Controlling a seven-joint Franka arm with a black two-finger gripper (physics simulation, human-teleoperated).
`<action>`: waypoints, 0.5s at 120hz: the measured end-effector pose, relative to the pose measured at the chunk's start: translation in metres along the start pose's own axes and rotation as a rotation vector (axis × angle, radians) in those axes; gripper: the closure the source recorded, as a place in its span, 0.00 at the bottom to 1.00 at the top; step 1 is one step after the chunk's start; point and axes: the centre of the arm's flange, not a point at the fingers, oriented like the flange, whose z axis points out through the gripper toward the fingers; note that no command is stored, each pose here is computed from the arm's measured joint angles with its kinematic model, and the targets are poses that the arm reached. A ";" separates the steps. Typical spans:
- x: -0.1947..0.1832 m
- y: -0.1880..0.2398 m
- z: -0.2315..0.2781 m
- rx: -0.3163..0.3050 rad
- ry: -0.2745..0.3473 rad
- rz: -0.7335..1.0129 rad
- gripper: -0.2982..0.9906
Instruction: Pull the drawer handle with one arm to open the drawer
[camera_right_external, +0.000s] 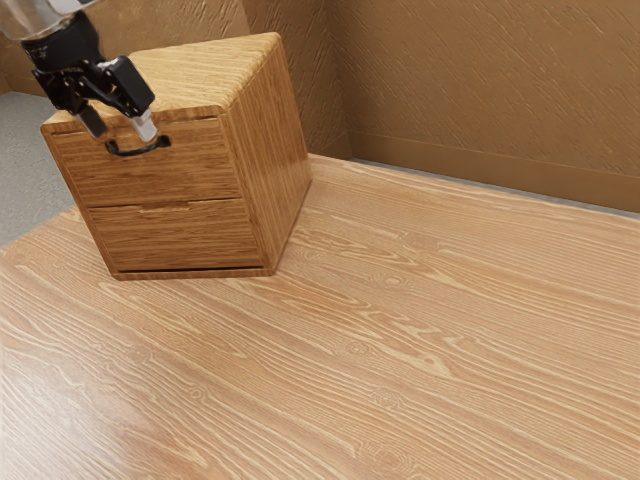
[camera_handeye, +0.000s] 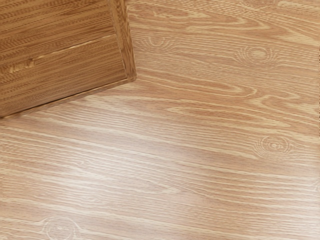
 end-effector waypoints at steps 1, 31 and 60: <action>0.000 0.000 -0.001 0.001 0.002 0.000 0.23; 0.021 0.032 0.043 -0.061 -0.087 0.061 0.23; -0.035 0.048 0.072 -0.036 -0.188 0.200 0.24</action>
